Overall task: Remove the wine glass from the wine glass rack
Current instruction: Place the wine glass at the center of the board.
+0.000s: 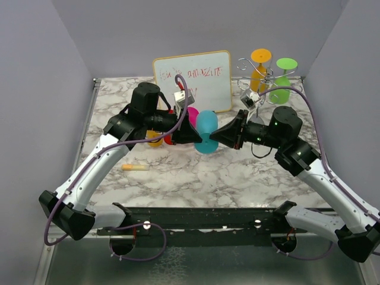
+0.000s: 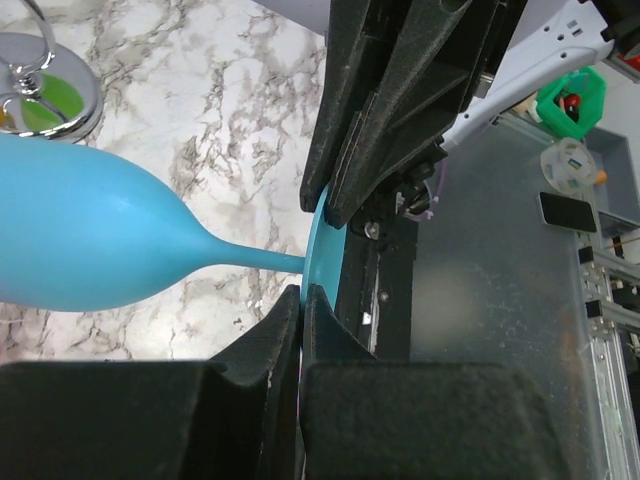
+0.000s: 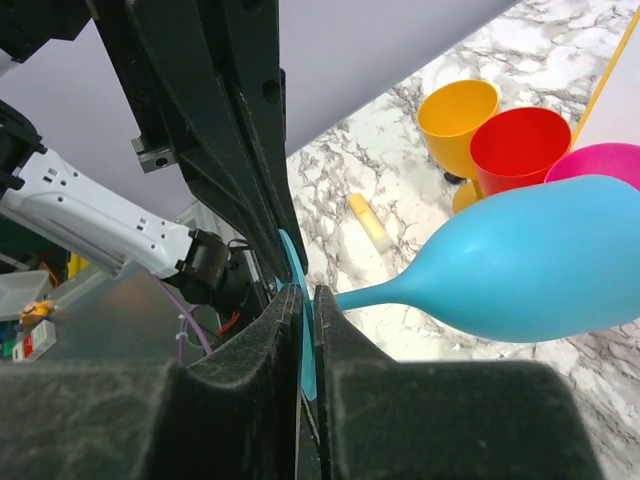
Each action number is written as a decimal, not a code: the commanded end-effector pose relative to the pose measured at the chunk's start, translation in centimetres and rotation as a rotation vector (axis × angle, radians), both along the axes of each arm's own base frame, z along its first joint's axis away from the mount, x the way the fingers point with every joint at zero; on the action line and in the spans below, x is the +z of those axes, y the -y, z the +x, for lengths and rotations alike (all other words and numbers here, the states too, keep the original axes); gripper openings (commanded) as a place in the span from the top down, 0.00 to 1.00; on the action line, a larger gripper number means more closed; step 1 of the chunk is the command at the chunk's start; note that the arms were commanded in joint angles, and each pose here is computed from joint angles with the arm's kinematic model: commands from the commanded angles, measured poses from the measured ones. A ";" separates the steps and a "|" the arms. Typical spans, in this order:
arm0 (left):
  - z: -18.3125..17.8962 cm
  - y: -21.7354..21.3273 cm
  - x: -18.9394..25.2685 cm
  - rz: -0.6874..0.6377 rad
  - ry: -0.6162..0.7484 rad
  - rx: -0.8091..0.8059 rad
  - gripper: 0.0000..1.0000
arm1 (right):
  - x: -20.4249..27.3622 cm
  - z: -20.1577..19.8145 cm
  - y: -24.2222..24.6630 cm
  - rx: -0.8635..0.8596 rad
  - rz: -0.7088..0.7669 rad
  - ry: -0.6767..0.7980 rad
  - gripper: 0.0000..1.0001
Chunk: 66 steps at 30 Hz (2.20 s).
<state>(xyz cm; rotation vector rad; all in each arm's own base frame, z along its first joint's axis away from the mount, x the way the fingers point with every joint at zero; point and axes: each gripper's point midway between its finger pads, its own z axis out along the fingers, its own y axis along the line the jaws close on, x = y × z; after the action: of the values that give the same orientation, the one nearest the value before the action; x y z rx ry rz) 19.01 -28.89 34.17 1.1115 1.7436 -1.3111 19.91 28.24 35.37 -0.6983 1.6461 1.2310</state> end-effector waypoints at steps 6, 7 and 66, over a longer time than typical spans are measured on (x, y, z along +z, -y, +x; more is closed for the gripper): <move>-0.6 0.1 0.9 -0.036 0.072 -0.077 1.00 | -0.4 -3.1 0.5 0.128 -0.055 0.016 0.66; -0.7 0.1 1.0 -0.043 0.078 -0.084 1.00 | -0.6 -3.3 0.5 0.140 -0.061 0.006 0.64; 3.4 -1.3 3.6 -0.120 -0.134 -0.032 0.13 | -9.0 -7.9 2.9 0.552 -0.246 0.858 1.00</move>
<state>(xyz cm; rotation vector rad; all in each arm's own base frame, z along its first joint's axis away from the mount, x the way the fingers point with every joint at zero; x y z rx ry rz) 24.94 -27.75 35.95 0.9015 1.8156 -1.3865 13.39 25.55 26.61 -1.6137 0.9631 0.8450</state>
